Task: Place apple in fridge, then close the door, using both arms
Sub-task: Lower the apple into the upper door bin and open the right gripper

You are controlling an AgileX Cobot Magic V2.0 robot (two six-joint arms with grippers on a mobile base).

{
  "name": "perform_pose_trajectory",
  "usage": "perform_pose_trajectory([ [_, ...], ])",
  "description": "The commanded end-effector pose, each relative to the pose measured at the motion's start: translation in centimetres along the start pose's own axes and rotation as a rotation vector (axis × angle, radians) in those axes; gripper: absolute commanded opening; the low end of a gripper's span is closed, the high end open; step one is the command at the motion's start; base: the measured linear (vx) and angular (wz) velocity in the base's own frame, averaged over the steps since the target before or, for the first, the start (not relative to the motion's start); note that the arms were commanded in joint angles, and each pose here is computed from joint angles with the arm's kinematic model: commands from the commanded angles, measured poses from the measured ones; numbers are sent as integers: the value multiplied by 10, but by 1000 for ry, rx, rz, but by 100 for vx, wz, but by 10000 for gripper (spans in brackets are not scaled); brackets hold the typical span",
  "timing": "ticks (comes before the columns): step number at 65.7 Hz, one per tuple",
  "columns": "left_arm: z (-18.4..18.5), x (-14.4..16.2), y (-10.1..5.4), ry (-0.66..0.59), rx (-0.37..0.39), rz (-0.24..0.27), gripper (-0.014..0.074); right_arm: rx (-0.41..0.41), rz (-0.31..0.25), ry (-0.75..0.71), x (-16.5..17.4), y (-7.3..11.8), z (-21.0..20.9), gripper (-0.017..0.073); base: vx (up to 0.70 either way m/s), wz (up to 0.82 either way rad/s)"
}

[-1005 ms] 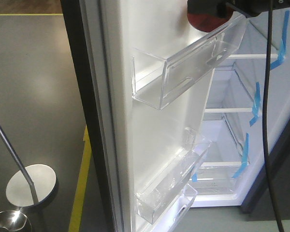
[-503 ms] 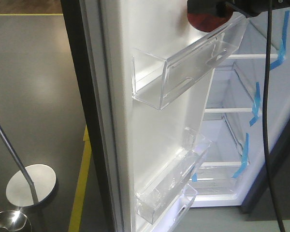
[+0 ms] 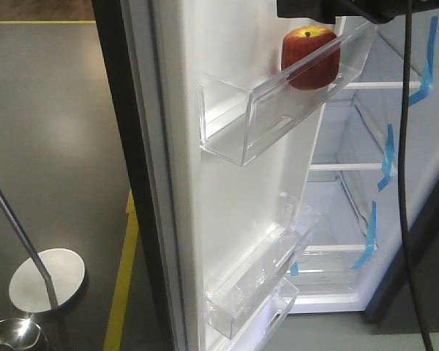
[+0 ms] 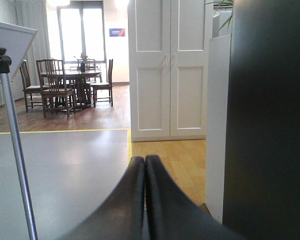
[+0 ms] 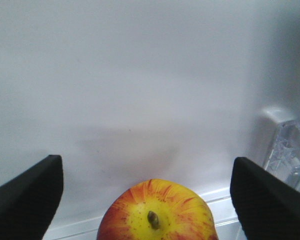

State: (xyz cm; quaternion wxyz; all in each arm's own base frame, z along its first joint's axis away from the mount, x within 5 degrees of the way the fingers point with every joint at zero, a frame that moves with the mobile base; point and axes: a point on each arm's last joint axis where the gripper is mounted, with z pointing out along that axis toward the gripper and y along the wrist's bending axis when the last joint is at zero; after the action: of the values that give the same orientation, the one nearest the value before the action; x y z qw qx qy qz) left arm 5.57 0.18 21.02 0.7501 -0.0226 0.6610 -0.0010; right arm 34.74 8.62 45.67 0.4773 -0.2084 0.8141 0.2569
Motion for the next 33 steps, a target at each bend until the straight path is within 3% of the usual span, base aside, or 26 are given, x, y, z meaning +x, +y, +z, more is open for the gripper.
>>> perform_pose_trajectory([
  [1, 0, 2, 0, -51, 11, -11, -6, 3, -22, -103, -17, 14, -24, 650, 0, 0],
  [17, 0, 2, 0, -51, 11, -11, -6, 65, -118, -94, -21, 41, -73, 621, 0, 0],
  [33, 0, 2, 0, -51, 11, -11, -6, 182, -73, 31, 26, 60, -117, 588, 0, 0],
])
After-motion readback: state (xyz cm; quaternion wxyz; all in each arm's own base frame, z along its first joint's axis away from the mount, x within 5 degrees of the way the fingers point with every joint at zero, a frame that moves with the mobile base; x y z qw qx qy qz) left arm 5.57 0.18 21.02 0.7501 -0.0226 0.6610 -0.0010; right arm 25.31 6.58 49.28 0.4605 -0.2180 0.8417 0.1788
